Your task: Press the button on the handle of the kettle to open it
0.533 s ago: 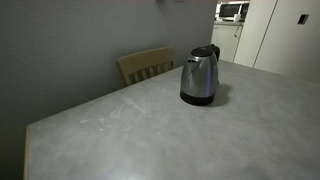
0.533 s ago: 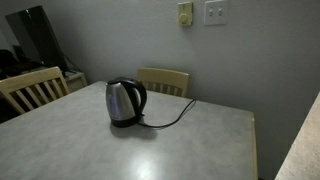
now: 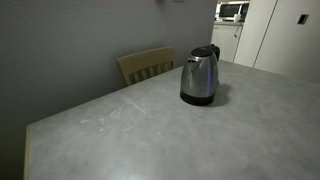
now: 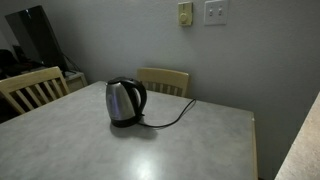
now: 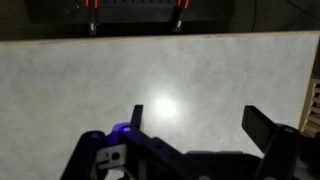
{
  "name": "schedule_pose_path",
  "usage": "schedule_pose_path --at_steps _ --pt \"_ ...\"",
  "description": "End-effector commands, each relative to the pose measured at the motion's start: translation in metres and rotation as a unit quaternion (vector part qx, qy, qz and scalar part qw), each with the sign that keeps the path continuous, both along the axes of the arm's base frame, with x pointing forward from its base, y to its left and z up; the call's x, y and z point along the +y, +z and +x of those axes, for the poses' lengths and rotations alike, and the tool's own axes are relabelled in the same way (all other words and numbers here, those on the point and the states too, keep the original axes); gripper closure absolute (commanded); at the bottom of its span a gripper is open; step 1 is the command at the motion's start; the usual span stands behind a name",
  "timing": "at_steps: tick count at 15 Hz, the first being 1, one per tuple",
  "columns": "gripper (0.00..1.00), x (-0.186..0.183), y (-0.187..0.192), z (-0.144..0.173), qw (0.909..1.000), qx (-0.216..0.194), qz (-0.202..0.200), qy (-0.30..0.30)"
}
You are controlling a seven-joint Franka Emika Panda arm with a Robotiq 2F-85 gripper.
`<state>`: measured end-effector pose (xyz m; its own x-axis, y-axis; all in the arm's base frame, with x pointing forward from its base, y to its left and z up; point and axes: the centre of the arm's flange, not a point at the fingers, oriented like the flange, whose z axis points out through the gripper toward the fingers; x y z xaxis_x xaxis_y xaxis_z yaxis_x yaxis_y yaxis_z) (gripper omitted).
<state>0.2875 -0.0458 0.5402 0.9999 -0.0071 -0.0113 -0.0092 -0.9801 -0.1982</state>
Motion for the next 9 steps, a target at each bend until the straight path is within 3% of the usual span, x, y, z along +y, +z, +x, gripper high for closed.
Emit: schedule_pose_path --at_steps 1,6,9 --pt "0.0 0.013 -0.006 0.027 0.9951 -0.094 -0.008 0.029" --pt "0.0 0.019 -0.007 0.07 0.967 -0.246 -0.002 0.068" --pt "0.0 0.022 -0.006 0.087 0.9506 -0.298 0.012 0.086"
